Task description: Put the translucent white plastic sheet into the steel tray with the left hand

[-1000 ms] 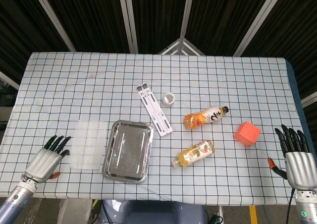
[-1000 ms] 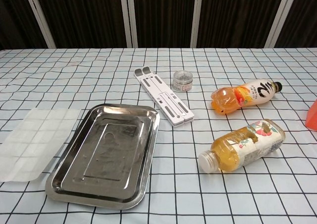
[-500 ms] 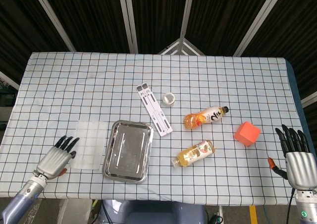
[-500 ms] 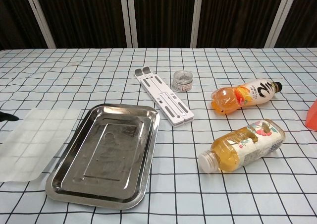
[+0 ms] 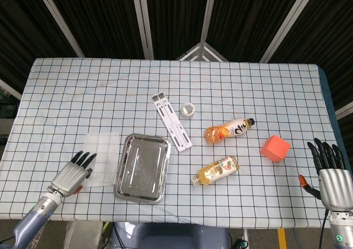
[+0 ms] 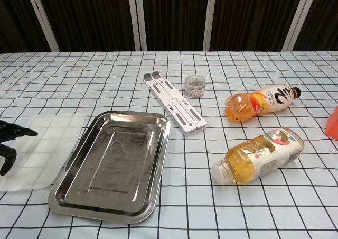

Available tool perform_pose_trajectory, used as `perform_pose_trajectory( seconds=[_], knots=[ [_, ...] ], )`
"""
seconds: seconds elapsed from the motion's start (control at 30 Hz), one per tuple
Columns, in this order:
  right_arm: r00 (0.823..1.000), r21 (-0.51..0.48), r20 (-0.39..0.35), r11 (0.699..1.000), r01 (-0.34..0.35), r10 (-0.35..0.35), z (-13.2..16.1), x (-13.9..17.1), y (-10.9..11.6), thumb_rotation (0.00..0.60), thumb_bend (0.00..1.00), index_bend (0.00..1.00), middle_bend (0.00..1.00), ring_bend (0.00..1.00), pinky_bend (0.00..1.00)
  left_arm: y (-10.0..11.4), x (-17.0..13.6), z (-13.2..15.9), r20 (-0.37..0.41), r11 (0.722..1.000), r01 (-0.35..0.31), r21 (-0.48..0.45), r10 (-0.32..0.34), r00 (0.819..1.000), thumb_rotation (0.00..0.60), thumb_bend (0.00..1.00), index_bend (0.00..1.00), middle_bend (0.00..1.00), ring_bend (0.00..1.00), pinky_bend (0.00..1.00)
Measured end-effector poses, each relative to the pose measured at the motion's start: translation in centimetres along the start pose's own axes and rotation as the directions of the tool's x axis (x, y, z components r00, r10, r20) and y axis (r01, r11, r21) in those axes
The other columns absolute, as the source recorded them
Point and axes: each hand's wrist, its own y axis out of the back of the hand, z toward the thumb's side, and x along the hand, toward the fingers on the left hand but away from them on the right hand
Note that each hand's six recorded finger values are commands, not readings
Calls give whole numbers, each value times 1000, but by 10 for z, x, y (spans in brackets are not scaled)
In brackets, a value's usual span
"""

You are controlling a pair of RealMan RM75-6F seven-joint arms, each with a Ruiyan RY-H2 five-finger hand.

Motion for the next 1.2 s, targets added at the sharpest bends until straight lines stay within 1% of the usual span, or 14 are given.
perform_pose_trajectory(
  seconds=[0.23, 0.47, 0.6, 0.73, 0.83, 0.93, 0.97, 1.03, 1.07, 1.13, 1.17, 1.2],
  knots=[
    [1000, -1, -1, 1000, -1, 1, 0, 0, 0, 600, 328, 0, 0, 0, 0, 0, 2, 1, -2, 1000, -9, -14, 9, 1000, 600, 460, 526, 0, 0, 0],
    [1000, -2, 0, 1000, -1, 1, 0, 0, 0, 600, 329, 0, 0, 0, 0, -2, 2, 1, 0, 1000, -9, -27, 9, 1000, 600, 514, 553, 4, 0, 0],
    [1000, -2, 0, 1000, -2, 2, 0, 0, 0, 600, 328, 0, 0, 0, 0, 0, 2, 1, -1, 999, -19, -33, 19, 1000, 600, 522, 565, 8, 0, 0],
    [1000, -3, 1, 1000, -2, 2, 0, 0, 0, 600, 329, 0, 0, 0, 0, 12, 2, -3, -12, 998, -51, -45, 51, 999, 600, 522, 565, 18, 0, 0],
    [1000, -3, 2, 1000, -4, 4, 0, 0, 0, 600, 328, 0, 0, 0, 0, 32, 2, -9, -35, 992, -112, -64, 110, 993, 600, 522, 556, 20, 0, 0],
    [1000, -1, -1, 1000, -5, 5, 0, 0, -1, 600, 328, 0, 0, 0, 0, 65, 2, -19, -69, 973, -208, -100, 201, 977, 600, 521, 546, 14, 0, 0],
    [1000, -1, -1, 1000, -5, 5, 0, 0, -1, 600, 328, 0, 0, 0, 0, 81, 3, -23, -83, 961, -253, -113, 244, 966, 600, 521, 543, 12, 0, 0],
    [1000, -1, 0, 1000, -8, 8, 0, 0, -1, 600, 328, 0, 0, 0, 0, 106, 3, -28, -101, 938, -322, -131, 310, 945, 600, 519, 538, 8, 0, 0],
    [1000, -1, 0, 1000, -10, 10, 0, 0, -1, 600, 329, 0, 0, 0, 0, 123, 4, -30, -110, 918, -369, -144, 355, 928, 600, 518, 536, 7, 0, 0],
    [1000, 0, 2, 1000, -13, 13, 0, 0, -2, 600, 329, 0, 0, 0, 0, 149, 4, -31, -117, 884, -438, -164, 423, 899, 600, 518, 532, 5, 0, 0],
    [1000, 1, 2, 1000, -13, 13, 0, 0, -2, 600, 329, 0, 0, 0, 0, 165, 5, -30, -117, 859, -482, -169, 469, 876, 600, 519, 531, 5, 0, 0],
    [1000, 1, 2, 1000, -13, 13, 0, 0, -2, 600, 328, 0, 0, 0, 0, 175, 5, -29, -112, 842, -512, -169, 499, 859, 600, 518, 531, 4, 0, 0]
  ],
)
